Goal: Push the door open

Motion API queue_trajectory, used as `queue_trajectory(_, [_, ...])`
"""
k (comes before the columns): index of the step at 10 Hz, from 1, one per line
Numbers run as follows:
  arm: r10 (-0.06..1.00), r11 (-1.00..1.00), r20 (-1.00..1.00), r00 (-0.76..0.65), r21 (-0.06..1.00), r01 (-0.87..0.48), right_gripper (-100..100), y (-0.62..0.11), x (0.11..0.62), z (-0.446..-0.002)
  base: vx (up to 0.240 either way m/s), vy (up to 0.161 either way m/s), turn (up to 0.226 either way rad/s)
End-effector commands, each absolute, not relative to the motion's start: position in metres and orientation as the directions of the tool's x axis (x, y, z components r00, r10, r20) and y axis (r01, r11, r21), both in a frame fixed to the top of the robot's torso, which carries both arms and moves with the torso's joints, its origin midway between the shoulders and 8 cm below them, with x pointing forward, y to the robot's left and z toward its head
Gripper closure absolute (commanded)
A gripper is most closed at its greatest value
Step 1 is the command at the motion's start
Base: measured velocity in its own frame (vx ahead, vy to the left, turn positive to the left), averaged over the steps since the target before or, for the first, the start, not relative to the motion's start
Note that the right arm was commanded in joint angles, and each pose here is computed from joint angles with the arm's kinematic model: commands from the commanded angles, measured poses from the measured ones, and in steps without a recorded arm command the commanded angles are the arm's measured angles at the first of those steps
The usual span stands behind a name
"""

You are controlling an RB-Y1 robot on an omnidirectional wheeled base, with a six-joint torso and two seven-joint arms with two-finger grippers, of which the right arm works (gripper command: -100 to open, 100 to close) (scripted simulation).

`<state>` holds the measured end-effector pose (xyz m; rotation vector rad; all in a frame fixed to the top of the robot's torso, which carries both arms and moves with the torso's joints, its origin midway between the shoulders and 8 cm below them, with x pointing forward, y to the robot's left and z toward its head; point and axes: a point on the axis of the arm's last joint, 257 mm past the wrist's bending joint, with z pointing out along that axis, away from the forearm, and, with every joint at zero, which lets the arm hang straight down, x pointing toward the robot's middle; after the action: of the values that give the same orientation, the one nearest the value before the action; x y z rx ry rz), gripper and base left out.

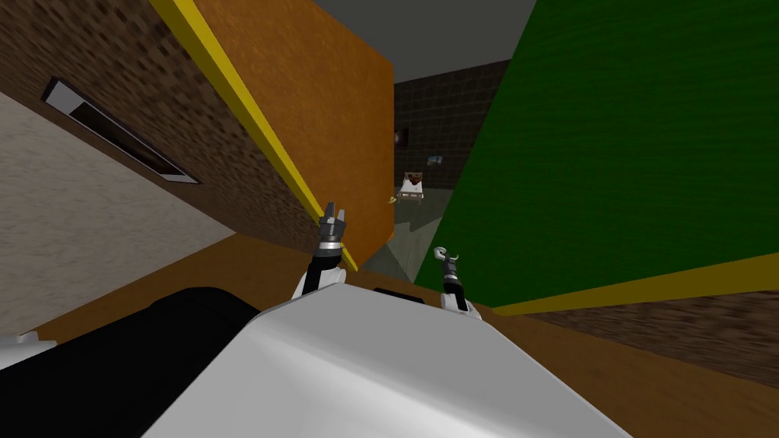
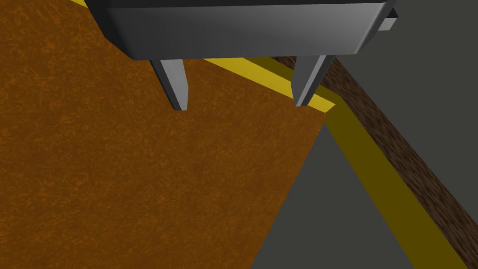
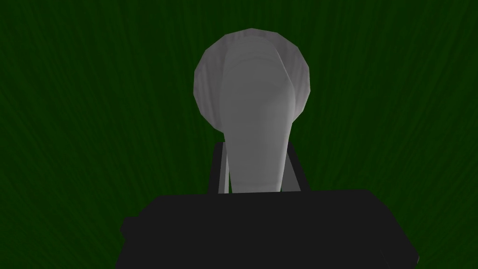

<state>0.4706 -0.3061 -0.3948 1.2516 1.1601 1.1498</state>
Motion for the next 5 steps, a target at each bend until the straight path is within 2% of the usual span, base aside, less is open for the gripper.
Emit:
queue_trajectory(1, [0.996, 0.007, -0.006, 0.092, 1.0, -0.012, 100, -0.3133, 0.4777, -0.386, 0.192, 0.016, -0.049])
queue_trajectory(5, [0.991, 0.015, -0.013, 0.135, 1.0, -0.018, 100, -0.3228, 0.4789, -0.3838, 0.167, 0.014, -0.044])
